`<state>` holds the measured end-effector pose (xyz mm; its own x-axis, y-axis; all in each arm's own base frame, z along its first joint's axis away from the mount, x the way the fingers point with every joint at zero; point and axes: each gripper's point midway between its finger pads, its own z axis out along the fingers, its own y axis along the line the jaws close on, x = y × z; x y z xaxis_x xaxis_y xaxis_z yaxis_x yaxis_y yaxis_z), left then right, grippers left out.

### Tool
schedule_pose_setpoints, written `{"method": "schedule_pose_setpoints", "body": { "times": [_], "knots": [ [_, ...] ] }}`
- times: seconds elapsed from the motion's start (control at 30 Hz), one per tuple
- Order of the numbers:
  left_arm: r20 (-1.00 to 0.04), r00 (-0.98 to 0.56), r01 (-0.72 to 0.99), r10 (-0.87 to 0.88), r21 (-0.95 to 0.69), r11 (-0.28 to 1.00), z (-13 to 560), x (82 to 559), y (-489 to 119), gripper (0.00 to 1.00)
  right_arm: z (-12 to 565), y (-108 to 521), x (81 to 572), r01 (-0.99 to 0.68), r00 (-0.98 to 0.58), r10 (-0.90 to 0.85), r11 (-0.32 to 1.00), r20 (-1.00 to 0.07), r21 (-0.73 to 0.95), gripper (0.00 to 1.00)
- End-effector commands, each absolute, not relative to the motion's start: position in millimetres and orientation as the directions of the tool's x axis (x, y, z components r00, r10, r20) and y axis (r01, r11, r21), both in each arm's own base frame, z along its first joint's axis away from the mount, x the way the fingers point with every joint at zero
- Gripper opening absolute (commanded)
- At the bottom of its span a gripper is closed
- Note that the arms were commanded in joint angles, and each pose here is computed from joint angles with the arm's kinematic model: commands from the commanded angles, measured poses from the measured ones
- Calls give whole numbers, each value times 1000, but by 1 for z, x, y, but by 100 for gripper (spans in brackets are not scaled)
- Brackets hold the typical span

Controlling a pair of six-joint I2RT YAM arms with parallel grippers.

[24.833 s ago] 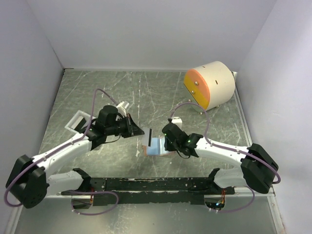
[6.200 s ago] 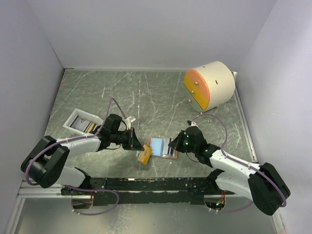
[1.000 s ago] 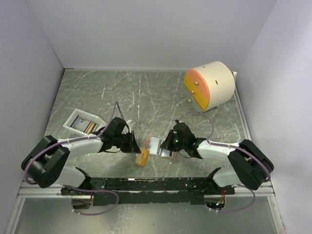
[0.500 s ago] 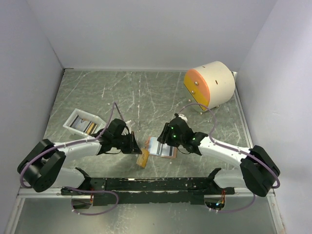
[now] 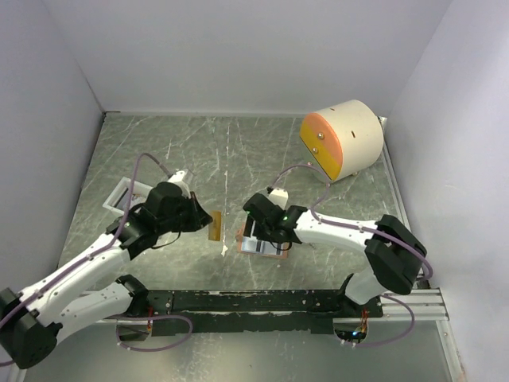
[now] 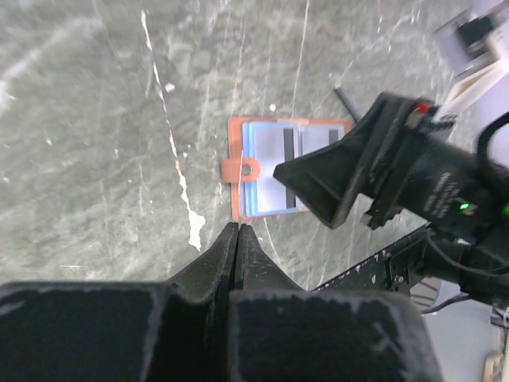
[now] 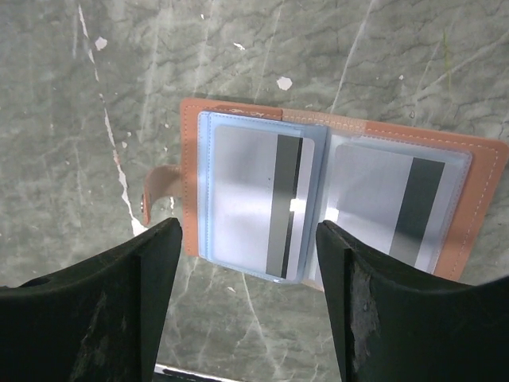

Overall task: Put the credit cards into the card holder
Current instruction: Turn over the card slot in the card holder.

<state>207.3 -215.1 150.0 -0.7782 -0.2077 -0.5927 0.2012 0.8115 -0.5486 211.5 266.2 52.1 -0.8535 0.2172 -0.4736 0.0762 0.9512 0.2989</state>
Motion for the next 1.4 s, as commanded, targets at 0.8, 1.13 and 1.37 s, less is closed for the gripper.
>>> {"method": "schedule_pose_setpoints", "body": {
  "times": [0.8, 1.13, 1.37],
  "knots": [
    [-687, -684, 182, -247, -489, 853, 179, 203, -180, 7, 21, 281, 212, 55, -855, 102, 993, -508, 108, 59],
    [-609, -771, 244, -186, -552, 797, 148, 198, -214, 7, 27, 293, 201, -28, -853, 123, 959, -508, 281, 56],
    [-594, -788, 272, -162, -573, 773, 141, 207, -232, 7, 37, 300, 197, -97, -840, 136, 915, -525, 391, 58]
  ]
}}
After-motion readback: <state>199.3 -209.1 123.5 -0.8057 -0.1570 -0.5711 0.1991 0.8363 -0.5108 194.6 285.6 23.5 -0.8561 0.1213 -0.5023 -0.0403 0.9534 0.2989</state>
